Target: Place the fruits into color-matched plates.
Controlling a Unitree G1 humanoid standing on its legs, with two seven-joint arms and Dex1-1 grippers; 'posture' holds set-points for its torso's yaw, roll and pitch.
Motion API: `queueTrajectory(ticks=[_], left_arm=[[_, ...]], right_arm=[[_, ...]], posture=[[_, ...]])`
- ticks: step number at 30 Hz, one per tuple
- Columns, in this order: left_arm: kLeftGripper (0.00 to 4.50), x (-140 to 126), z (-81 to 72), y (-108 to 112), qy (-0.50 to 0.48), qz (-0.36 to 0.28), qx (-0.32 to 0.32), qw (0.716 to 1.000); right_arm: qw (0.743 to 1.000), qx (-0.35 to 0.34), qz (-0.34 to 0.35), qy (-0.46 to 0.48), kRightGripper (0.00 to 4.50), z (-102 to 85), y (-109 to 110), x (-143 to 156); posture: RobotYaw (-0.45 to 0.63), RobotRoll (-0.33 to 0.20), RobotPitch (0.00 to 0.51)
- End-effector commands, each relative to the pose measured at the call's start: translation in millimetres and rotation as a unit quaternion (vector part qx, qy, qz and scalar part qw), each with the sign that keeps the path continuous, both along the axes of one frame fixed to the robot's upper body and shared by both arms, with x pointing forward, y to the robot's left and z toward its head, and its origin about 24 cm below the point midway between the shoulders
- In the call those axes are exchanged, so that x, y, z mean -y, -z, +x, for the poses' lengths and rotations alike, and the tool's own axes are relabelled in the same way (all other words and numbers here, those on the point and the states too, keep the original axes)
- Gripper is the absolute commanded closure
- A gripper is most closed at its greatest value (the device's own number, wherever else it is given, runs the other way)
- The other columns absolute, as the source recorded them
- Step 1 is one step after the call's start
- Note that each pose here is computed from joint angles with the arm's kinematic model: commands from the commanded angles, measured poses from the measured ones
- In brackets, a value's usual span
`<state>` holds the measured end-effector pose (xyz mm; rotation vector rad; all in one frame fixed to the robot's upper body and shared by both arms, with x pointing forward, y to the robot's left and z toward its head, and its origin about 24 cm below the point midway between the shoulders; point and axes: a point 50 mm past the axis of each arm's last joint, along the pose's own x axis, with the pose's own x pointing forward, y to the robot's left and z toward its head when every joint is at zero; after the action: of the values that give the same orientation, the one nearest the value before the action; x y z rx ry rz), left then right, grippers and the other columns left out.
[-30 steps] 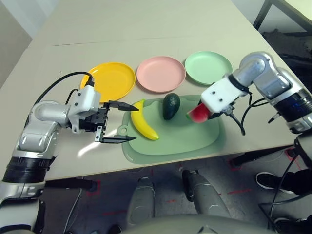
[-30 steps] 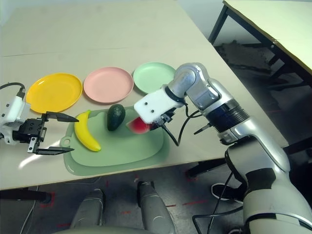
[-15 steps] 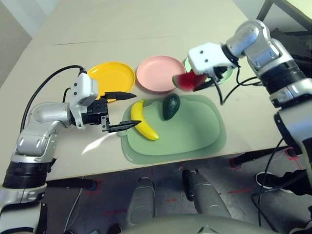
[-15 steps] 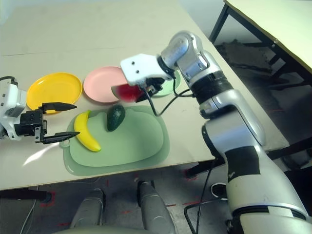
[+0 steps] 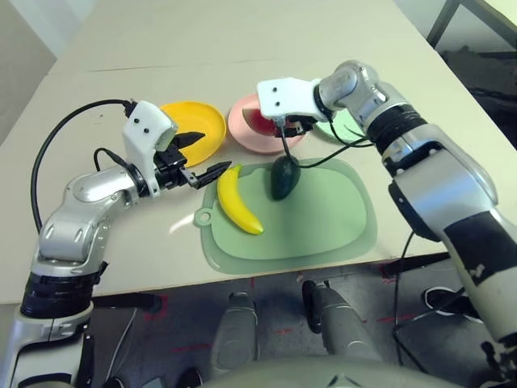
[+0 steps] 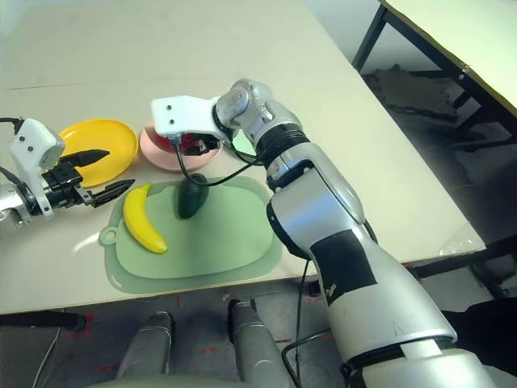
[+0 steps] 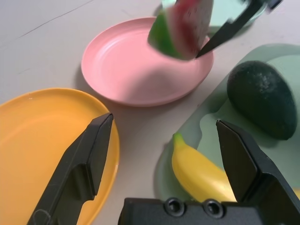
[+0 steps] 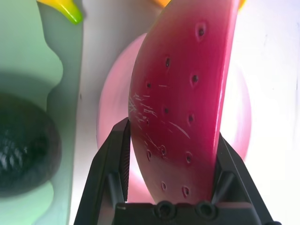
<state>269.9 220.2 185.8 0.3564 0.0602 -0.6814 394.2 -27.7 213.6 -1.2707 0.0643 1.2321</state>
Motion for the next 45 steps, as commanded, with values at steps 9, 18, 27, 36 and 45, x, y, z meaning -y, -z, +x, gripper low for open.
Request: queueTrajectory(ticks=[9, 18, 27, 36, 45], left_arm=[[0.0, -1.8, -6.0, 5.3, 0.005, 0.001, -0.009, 1.0], [0.0, -2.7, -4.2, 8.4, 0.01, 0.006, -0.011, 1.0], [0.0, -3.8, -1.8, 7.3, 0.03, 0.018, -0.01, 0.999], [0.0, -10.4, -10.9, 0.7, 0.148, 0.034, -0.021, 0.988], [0.0, -25.3, -12.3, -6.4, 0.214, 0.048, -0.031, 0.975]], right_arm=[[0.998, 0.024, -0.011, 0.06, 1.7, 7.6, 22.2, 13.3], [0.997, 0.051, -0.003, 0.063, 0.01, 11.0, 3.4, 19.4], [0.994, 0.103, -0.018, 0.017, 0.01, 8.5, -41.5, 25.8], [0.962, 0.125, -0.15, -0.193, 0.01, -22.7, -66.1, 34.1], [0.92, 0.094, -0.205, -0.319, 0.01, -57.4, -42.3, 37.5]], posture=[[0.13, 0.0, 0.208], [0.11, 0.0, 0.204], [0.09, 0.0, 0.2], [0.06, 0.0, 0.199], [0.04, 0.0, 0.2]])
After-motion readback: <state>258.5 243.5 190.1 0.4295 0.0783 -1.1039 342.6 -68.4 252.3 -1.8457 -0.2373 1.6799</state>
